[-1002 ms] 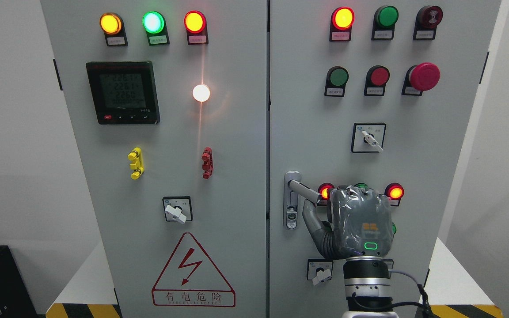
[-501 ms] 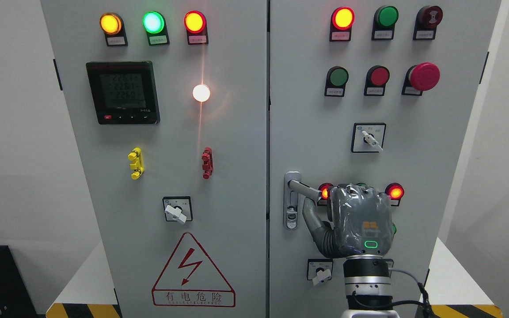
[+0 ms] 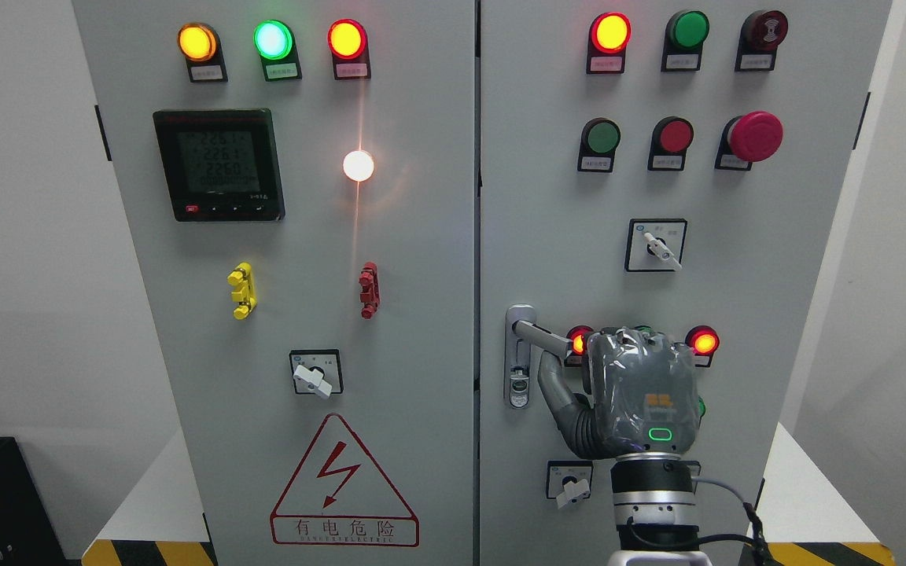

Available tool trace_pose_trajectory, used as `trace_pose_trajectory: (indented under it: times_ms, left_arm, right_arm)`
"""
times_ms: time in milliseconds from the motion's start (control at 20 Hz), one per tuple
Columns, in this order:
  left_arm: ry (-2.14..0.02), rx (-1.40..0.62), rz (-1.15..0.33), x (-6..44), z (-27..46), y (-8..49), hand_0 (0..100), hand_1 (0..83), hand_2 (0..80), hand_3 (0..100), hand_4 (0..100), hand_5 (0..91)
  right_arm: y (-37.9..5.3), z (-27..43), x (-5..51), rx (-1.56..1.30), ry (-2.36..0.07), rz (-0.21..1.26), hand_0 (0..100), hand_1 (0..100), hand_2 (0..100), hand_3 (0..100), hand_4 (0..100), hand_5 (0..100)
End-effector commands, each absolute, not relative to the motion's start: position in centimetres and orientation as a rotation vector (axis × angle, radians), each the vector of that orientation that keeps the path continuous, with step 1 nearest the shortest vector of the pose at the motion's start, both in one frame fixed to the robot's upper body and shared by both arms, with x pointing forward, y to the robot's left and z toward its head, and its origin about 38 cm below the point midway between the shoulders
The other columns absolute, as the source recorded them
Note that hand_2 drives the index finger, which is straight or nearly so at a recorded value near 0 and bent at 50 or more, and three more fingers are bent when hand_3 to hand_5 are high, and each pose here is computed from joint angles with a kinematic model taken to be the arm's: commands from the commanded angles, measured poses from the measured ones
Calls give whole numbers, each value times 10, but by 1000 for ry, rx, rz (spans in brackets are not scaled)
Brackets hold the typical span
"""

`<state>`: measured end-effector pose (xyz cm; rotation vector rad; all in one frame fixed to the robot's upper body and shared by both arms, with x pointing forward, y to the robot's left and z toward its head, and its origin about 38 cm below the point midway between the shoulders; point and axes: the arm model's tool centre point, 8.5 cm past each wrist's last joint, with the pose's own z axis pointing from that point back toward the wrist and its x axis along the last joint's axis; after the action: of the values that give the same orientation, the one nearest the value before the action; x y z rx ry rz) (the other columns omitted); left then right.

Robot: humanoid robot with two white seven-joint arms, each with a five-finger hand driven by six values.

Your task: Release door handle

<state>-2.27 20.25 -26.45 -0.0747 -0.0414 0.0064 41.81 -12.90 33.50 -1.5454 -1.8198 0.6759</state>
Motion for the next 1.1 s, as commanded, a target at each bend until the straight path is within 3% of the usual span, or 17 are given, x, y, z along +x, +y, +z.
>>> trace_pose_trajectory:
  times_ms: [0, 1052]
  left_arm:
    - [-43, -75, 6, -22, -265, 203, 120, 556, 0, 0, 0, 0]
    - [-45, -75, 6, -21, -265, 203, 120, 556, 0, 0, 0, 0]
  right_arm:
    - [-129, 336, 417, -1547, -1823, 672, 554, 373, 975, 1000, 1000, 1000]
    - [-130, 337, 417, -1548, -1823, 667, 559, 365, 973, 1000, 1000, 1000]
